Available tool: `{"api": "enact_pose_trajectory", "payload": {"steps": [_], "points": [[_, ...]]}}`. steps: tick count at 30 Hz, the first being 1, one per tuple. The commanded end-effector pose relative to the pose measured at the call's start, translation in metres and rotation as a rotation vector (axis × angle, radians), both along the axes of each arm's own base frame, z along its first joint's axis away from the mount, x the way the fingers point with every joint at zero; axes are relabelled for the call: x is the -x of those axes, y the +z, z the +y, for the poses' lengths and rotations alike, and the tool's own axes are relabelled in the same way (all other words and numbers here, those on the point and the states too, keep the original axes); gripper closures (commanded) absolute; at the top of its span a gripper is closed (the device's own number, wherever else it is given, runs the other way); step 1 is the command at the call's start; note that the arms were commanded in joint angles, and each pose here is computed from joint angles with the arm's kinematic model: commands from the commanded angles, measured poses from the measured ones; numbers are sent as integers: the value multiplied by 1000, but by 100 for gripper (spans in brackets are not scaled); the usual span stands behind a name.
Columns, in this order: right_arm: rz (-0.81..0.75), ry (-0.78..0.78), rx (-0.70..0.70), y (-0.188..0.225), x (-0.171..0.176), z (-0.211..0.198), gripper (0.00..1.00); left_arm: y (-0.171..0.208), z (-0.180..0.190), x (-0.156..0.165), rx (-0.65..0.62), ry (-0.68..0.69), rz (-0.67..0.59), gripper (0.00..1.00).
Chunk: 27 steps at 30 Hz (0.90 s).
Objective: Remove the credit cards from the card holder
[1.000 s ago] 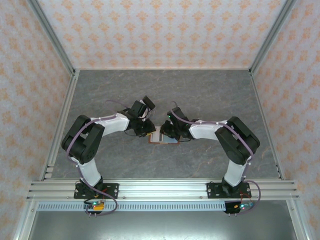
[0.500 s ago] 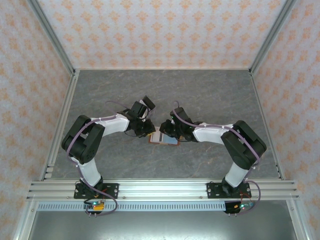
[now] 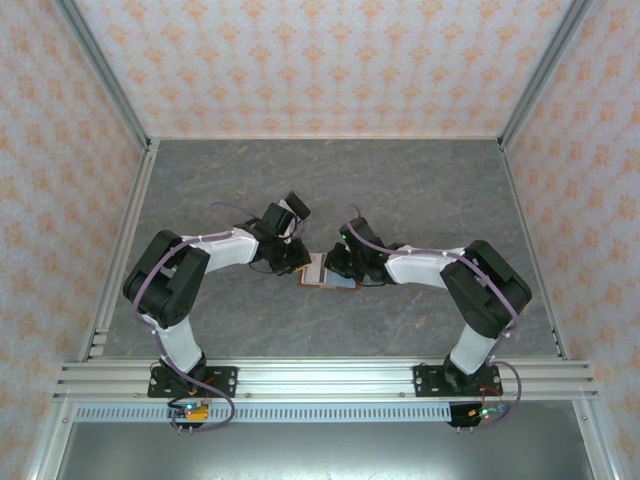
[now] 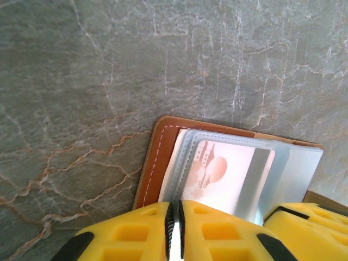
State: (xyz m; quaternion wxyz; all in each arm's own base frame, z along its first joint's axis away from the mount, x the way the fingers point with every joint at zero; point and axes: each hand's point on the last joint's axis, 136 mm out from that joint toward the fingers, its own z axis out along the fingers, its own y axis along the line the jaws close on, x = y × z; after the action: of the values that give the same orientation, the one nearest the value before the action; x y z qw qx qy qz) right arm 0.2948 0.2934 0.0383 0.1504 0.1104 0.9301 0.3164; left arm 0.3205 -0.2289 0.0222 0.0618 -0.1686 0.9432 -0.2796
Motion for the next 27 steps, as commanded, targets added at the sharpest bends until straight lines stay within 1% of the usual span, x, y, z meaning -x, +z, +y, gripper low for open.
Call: {"api": "enact_pose_trajectory", "payload": {"steps": [1, 6, 18, 23, 27], "points": [[21, 3, 9, -6, 0, 4, 85, -26, 15, 16, -85, 16, 69, 85], [31, 18, 11, -6, -1, 7, 85, -26, 15, 16, -84, 16, 70, 85], [-20, 62, -68, 11, -1, 18, 85, -25, 14, 16, -83, 10, 70, 85], [-54, 41, -67, 18, -3, 13, 85, -26, 15, 17, -86, 9, 72, 86], [-58, 21, -41, 18, -4, 8, 85, -25, 16, 17, -89, 11, 68, 86]]}}
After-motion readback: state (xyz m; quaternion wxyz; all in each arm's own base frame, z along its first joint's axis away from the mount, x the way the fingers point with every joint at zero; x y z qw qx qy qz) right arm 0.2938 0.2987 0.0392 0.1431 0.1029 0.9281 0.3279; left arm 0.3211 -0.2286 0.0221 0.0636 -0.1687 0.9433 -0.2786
